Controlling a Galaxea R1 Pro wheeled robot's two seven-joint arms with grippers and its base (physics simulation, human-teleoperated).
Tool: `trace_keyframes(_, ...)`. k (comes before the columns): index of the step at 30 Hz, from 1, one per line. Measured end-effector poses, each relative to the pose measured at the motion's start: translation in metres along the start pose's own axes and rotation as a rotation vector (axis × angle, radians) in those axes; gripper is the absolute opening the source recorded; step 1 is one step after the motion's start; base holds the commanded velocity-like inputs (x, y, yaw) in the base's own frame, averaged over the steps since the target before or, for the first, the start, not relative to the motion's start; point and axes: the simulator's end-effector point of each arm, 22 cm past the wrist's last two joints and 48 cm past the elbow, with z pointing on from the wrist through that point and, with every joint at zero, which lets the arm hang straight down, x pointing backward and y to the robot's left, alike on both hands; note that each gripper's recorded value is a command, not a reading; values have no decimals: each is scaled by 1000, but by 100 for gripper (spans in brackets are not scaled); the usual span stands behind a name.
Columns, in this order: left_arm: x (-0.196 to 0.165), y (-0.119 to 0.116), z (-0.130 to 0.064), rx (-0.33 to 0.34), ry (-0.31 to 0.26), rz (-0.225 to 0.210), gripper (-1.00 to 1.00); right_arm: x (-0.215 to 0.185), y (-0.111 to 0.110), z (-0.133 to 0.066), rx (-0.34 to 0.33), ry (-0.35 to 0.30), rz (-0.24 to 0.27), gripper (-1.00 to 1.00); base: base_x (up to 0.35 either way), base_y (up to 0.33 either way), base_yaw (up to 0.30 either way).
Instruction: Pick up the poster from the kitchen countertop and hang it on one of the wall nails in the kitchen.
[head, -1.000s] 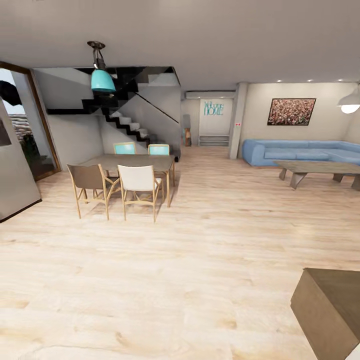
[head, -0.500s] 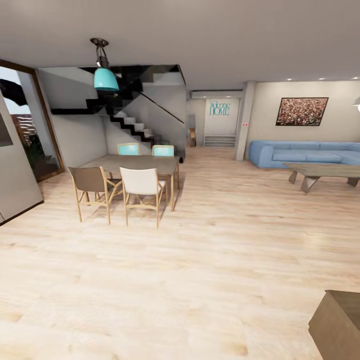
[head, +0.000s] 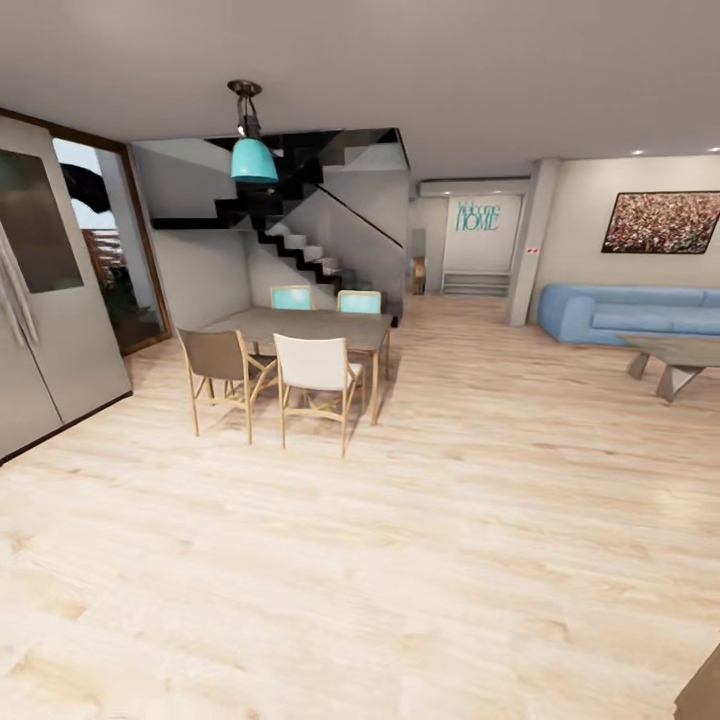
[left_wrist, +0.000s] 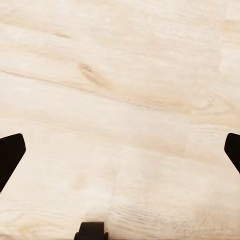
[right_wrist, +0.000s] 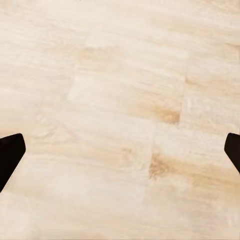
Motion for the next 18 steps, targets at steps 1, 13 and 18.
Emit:
trace_keyframes(1,0,0,0,0,0,0,100,0,0,0,0,0,0,100,2,0,287)
trace_keyframes(13,0,0,0,-1,0,0,100,0,1,0,0,0,1,100,0,0,288)
trace_keyframes(18,0,0,0,-1,0,0,100,0,1,0,0,0,1,100,0,0,288)
